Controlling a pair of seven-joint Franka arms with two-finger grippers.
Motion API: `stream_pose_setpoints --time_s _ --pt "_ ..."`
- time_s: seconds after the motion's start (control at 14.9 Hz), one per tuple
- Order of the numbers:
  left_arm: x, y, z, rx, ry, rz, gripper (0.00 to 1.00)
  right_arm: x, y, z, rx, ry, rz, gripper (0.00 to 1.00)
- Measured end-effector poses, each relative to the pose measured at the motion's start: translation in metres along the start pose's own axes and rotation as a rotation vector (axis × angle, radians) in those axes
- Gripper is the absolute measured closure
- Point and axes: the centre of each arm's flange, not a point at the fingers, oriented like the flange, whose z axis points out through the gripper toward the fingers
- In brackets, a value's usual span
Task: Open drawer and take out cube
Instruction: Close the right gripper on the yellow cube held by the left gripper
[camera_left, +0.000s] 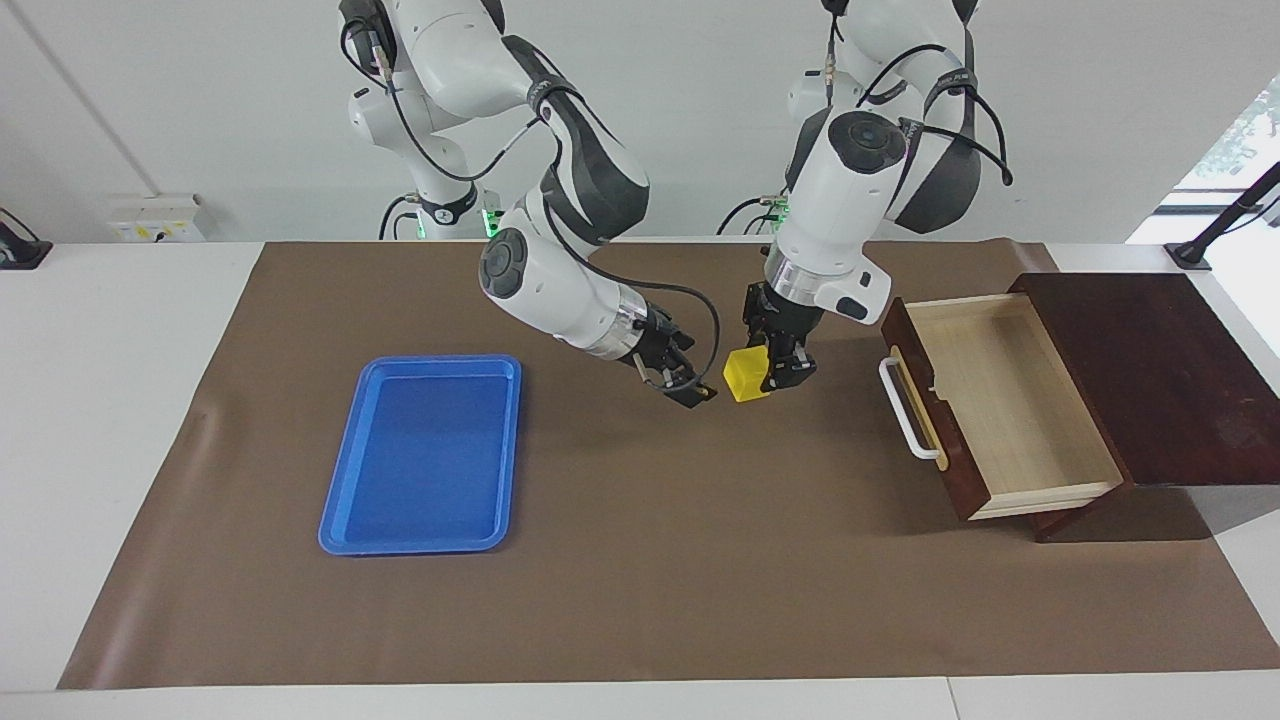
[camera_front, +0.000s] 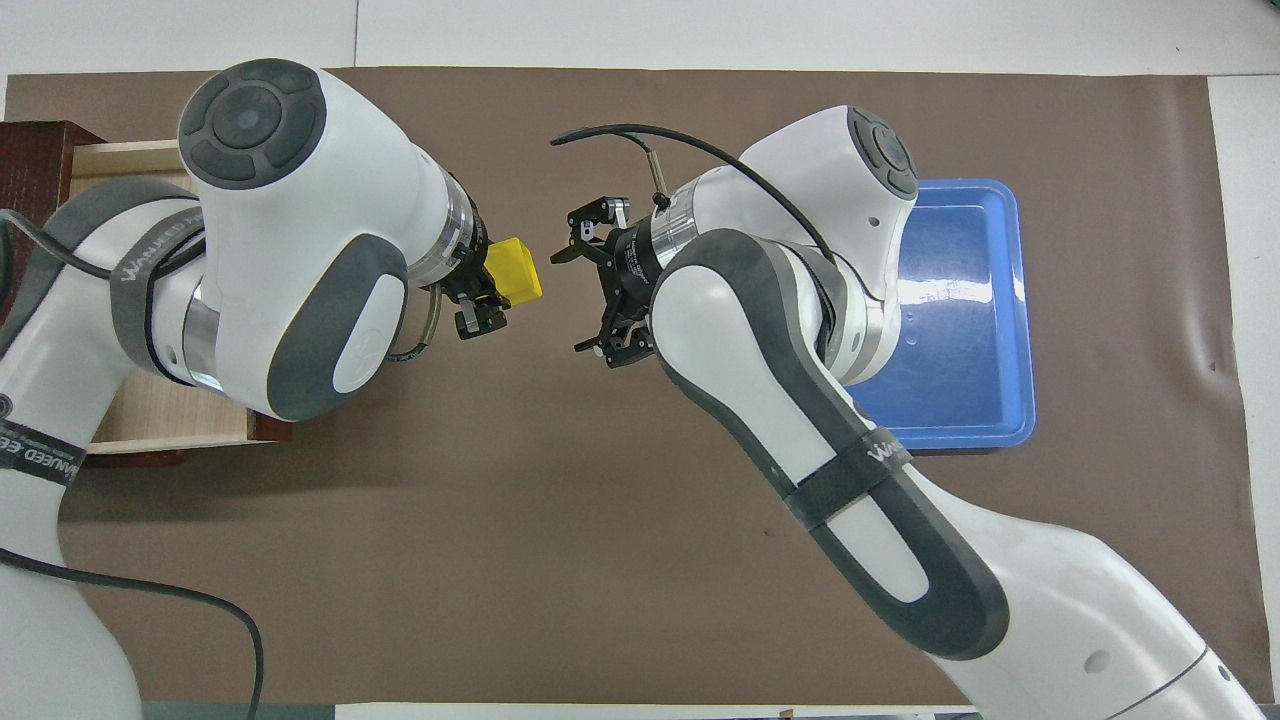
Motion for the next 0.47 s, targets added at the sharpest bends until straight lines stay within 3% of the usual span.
stream_pose_setpoints --time_s 0.47 --pt "-0.003 -0.003 0.002 -0.001 -0.001 0.001 0.45 -0.006 -0.012 -0.008 0.028 0.001 -0.004 0.07"
